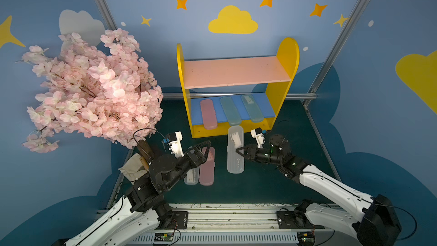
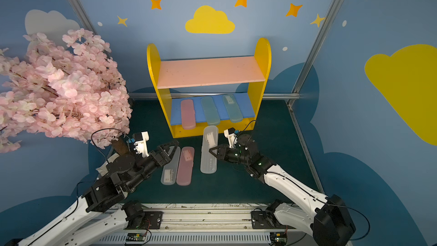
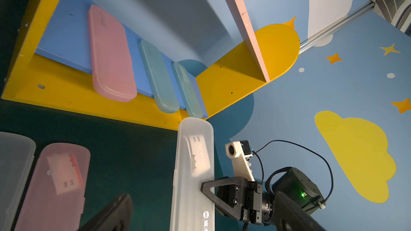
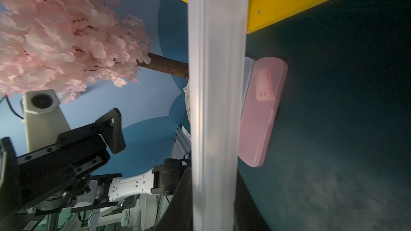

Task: Remove the pencil cases from the shelf
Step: Place the pencil case at the center of the board, then pick up the pencil case from the shelf.

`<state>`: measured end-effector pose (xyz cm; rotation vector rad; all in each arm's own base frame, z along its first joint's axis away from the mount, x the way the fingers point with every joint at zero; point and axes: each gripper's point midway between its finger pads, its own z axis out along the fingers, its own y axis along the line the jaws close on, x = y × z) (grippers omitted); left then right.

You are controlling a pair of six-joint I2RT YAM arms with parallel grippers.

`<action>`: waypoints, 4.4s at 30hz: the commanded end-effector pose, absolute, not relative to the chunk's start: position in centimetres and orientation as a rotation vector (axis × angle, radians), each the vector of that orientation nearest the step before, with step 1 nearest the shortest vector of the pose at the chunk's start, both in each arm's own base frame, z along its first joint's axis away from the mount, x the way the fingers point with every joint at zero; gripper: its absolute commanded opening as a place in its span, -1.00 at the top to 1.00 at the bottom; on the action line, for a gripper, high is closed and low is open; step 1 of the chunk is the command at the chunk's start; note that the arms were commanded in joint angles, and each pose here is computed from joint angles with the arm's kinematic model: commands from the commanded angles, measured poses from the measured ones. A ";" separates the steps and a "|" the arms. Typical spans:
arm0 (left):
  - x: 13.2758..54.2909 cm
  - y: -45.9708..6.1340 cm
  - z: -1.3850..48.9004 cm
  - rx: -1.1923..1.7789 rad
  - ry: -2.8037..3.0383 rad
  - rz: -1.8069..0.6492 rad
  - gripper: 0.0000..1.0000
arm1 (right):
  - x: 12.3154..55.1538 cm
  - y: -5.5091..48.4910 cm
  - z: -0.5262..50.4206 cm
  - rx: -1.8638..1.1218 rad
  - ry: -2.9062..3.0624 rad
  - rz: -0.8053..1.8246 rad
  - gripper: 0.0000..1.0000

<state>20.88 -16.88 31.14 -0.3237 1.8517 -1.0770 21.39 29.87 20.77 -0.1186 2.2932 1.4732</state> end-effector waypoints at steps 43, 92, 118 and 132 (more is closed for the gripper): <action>21.2 -13.8 26.7 -0.437 1.838 -0.949 -1.00 | 22.6 37.5 5.7 0.018 2.524 1.480 0.59; 31.4 -15.9 21.9 -0.946 1.913 -1.182 -1.00 | 23.4 23.7 15.1 -0.054 2.372 0.734 -0.97; 42.3 -17.5 19.4 -0.978 1.872 -1.113 -0.80 | 23.1 18.8 18.3 0.038 2.107 0.744 -0.97; 43.7 -17.8 16.8 -0.984 1.923 -1.118 -0.38 | 23.2 18.6 18.6 0.044 2.100 0.756 -0.97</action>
